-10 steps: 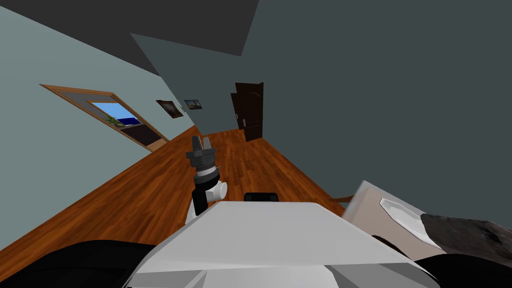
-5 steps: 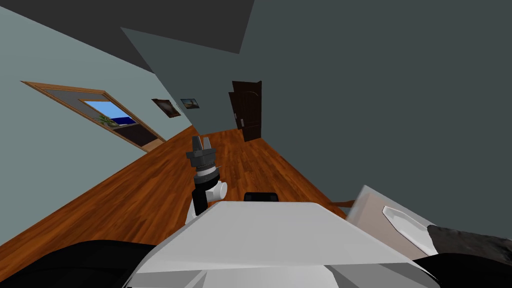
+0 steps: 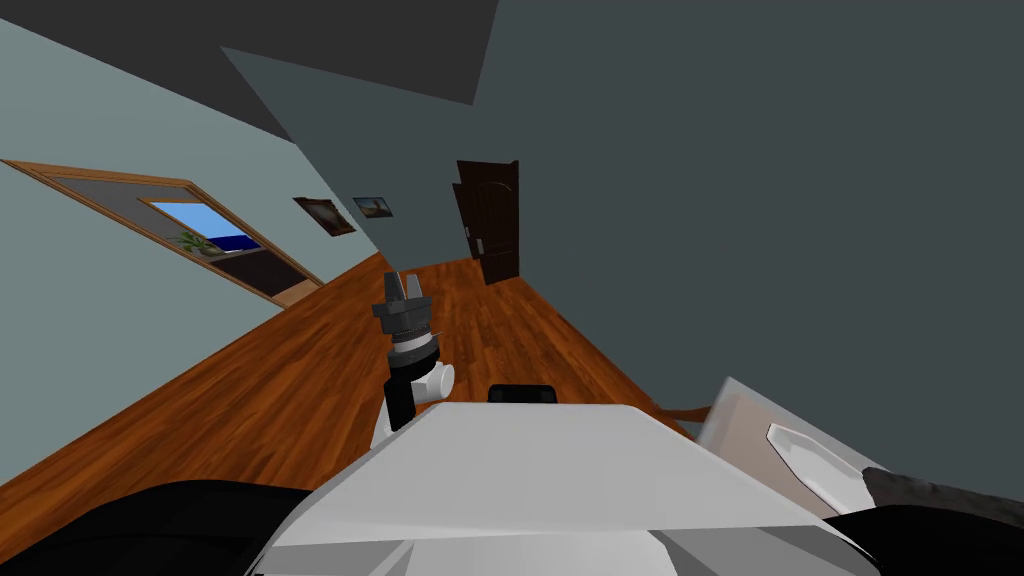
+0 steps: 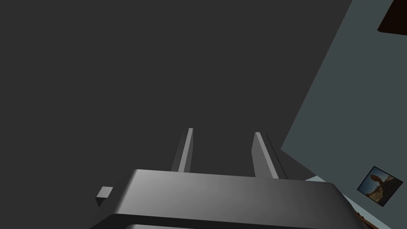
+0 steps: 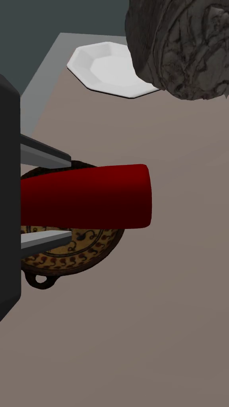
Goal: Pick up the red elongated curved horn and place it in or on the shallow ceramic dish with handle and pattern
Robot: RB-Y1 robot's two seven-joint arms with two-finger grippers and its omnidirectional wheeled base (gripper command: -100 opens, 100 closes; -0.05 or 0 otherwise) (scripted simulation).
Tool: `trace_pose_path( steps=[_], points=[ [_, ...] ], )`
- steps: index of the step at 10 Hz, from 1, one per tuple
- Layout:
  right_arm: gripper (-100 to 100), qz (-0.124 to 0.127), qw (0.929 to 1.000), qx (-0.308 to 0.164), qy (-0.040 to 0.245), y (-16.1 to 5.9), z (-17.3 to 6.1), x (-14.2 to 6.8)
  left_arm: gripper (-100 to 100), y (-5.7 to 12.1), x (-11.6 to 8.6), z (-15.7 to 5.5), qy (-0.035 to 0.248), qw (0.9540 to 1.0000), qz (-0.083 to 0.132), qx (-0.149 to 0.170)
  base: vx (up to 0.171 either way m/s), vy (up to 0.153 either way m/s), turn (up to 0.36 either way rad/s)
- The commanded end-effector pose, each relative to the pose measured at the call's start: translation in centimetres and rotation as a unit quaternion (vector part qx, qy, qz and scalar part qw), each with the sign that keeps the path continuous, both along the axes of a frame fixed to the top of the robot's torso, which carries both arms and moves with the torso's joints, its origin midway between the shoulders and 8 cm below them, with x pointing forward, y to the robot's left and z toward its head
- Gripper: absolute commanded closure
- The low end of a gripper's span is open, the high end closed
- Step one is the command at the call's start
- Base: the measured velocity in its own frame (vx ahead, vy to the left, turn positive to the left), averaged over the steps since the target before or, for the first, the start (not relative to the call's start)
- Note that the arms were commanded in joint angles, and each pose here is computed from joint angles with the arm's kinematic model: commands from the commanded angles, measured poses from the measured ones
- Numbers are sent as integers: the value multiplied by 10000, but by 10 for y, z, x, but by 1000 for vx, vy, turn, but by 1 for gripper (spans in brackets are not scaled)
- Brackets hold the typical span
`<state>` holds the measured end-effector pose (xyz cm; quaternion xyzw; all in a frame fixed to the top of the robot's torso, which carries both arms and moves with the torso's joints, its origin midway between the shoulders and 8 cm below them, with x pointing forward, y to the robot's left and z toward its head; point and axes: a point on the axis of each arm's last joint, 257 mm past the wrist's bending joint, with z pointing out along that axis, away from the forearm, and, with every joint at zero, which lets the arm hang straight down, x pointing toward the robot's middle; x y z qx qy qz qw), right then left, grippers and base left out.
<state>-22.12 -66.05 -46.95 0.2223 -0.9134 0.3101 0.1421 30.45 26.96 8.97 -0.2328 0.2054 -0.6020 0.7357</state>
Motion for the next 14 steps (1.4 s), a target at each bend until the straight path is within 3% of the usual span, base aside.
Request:
trace_pose_path(
  steps=[1, 4, 5, 9, 10, 11, 14],
  points=[
    [100, 176, 9993, 288, -154, 8, -11, 27, 0, 0, 0, 0, 0, 10000, 0, 0, 91, -128, -32],
    [100, 223, 9988, 370, -211, 10, -14, 36, 0, 0, 0, 0, 0, 10000, 0, 0, 43, -76, 7],
    [-100, 232, 9988, 383, -220, 11, -14, 38, 0, 0, 0, 0, 0, 10000, 0, -1, 6, -8, 4],
    [-100, 233, 9988, 382, -221, 11, -14, 38, 0, 0, 0, 0, -1, 10000, -1, -1, 0, 0, 0],
    [0, 233, 9988, 382, -221, 11, -14, 38, 0, 0, 0, 0, -1, 10000, -1, -1, 0, 0, 0],
    [-100, 273, 9987, 373, -236, 2, -4, 41, 0, 0, 0, 0, -1, 10000, -1, -1, 8, 14, -65],
    [-100, 367, 9983, 373, -257, -13, 17, 49, 0, 0, 0, 0, -1, 10000, -1, -1, 17, 44, -58]
  ],
)
